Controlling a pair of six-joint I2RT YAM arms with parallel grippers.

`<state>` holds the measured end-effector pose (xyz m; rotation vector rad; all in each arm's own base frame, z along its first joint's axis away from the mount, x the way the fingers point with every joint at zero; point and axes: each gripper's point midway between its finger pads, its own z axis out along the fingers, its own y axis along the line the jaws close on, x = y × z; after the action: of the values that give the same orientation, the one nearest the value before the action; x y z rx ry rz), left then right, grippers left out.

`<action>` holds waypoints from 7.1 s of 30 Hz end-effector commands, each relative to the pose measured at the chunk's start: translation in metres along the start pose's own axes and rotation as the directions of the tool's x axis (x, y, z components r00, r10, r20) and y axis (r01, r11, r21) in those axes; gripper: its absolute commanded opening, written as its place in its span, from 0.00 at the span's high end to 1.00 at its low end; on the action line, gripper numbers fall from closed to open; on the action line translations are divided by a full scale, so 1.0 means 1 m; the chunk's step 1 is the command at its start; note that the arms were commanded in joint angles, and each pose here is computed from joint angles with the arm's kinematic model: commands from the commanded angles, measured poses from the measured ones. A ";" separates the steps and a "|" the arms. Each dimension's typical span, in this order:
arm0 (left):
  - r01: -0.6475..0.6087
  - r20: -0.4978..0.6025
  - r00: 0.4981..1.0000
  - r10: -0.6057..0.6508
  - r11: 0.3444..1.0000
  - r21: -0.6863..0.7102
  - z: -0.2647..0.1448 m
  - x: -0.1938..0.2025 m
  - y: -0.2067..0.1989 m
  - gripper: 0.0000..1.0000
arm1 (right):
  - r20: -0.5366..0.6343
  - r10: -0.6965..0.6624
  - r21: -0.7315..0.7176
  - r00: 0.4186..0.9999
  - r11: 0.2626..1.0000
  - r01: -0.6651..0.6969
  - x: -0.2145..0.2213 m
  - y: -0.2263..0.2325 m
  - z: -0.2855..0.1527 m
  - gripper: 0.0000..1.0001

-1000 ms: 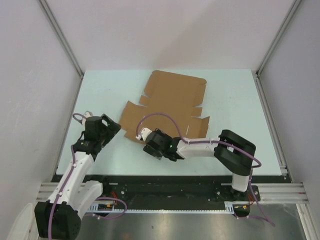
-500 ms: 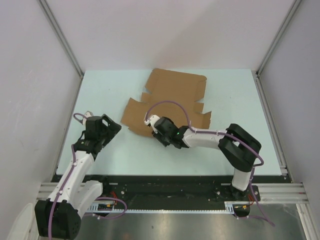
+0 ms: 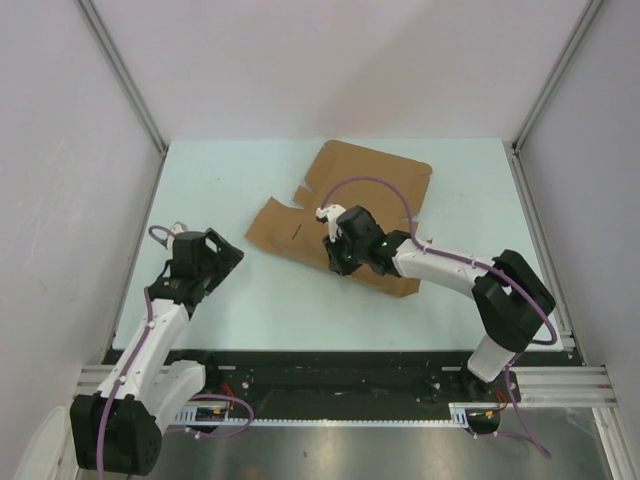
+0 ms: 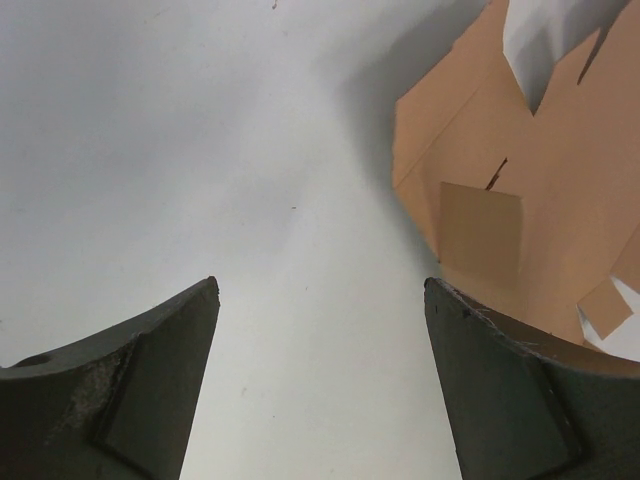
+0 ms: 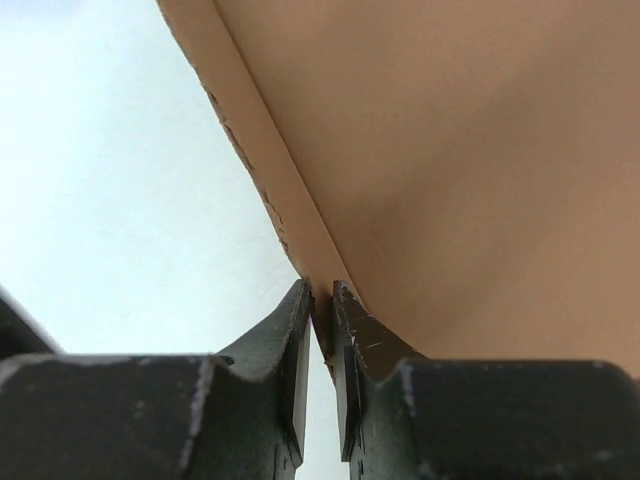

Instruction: Fold the paper box

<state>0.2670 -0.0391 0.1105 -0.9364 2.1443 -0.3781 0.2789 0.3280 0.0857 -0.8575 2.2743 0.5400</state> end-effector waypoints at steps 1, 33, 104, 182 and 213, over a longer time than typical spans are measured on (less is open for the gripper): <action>0.003 0.005 1.000 -0.003 0.999 0.039 -0.001 -0.006 -0.010 0.11 | 0.021 0.187 -0.168 0.982 0.969 -0.181 -0.026 0.016 -0.033 0.95; -0.111 -0.263 0.948 0.178 0.961 0.252 0.012 0.098 -0.043 0.08 | -0.077 0.510 -0.189 0.856 0.836 -0.515 -0.015 0.088 0.034 0.88; -0.985 -0.084 -0.145 0.986 -0.152 -0.080 0.140 -0.023 -0.225 1.00 | 0.413 0.376 0.447 0.830 0.710 -0.544 -0.052 -0.137 -0.192 0.28; -0.567 -0.252 0.699 0.669 0.734 0.374 0.128 0.036 -0.159 0.75 | 0.539 0.440 0.343 0.718 0.664 -0.665 -0.047 -0.163 -0.189 0.29; -0.980 0.233 0.044 0.971 -0.003 0.197 0.146 0.054 -0.252 1.00 | 0.507 0.122 0.384 0.853 0.854 -0.351 -0.117 -0.166 -0.142 0.28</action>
<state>0.4569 -0.2359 0.0501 0.9343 2.2781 0.0741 0.3617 0.1720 0.2108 -0.0178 2.0656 0.2726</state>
